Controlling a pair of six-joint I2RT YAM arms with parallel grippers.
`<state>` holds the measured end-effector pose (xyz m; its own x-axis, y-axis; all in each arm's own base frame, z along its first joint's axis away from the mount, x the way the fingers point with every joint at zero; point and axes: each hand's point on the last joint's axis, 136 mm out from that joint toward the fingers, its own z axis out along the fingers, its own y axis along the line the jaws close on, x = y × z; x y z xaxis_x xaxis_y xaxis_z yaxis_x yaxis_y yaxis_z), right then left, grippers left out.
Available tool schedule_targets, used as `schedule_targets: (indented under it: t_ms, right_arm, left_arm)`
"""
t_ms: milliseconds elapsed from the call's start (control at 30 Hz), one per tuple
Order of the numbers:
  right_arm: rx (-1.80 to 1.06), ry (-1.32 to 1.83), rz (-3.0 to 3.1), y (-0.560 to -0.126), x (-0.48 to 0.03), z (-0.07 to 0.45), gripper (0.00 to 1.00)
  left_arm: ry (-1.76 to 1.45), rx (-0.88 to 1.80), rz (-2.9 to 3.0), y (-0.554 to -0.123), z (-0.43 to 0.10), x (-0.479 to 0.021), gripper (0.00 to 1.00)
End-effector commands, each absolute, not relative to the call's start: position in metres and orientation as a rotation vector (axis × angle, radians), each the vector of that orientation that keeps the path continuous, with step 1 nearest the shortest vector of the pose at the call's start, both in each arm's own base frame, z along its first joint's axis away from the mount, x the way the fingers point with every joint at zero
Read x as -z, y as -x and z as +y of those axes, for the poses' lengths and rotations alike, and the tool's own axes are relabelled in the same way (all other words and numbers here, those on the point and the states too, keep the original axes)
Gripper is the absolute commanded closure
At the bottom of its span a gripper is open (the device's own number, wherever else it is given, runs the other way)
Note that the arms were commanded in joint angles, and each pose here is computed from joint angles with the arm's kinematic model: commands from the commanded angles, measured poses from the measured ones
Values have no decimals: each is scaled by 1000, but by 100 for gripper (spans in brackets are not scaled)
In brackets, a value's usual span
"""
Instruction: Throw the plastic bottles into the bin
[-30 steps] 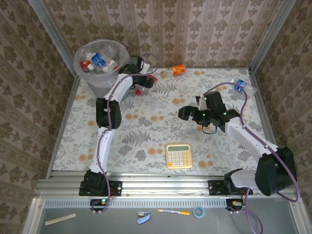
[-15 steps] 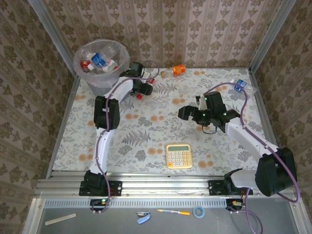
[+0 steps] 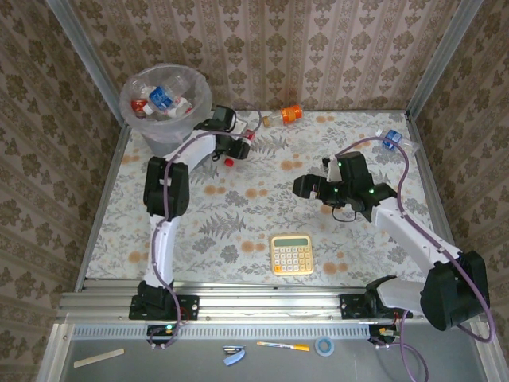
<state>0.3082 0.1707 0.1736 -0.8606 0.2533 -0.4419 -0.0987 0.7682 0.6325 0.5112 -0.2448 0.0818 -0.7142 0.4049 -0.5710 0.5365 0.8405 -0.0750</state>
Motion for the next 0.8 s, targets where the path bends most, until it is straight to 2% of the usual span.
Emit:
schedule_targets:
  t_ms: [0, 467, 767]
  right_arm:
    - [-897, -139, 2440, -304, -175, 165, 0]
    - [-885, -149, 2420, -292, -180, 159, 0]
    - [-859, -143, 2400, -282, -186, 151, 0]
  left_arm:
    - [-699, 392, 2305, -501, -263, -139, 50]
    - [-781, 583, 2077, -407, -303, -218, 50]
    - [-754, 621, 1931, -370, -293, -277, 50]
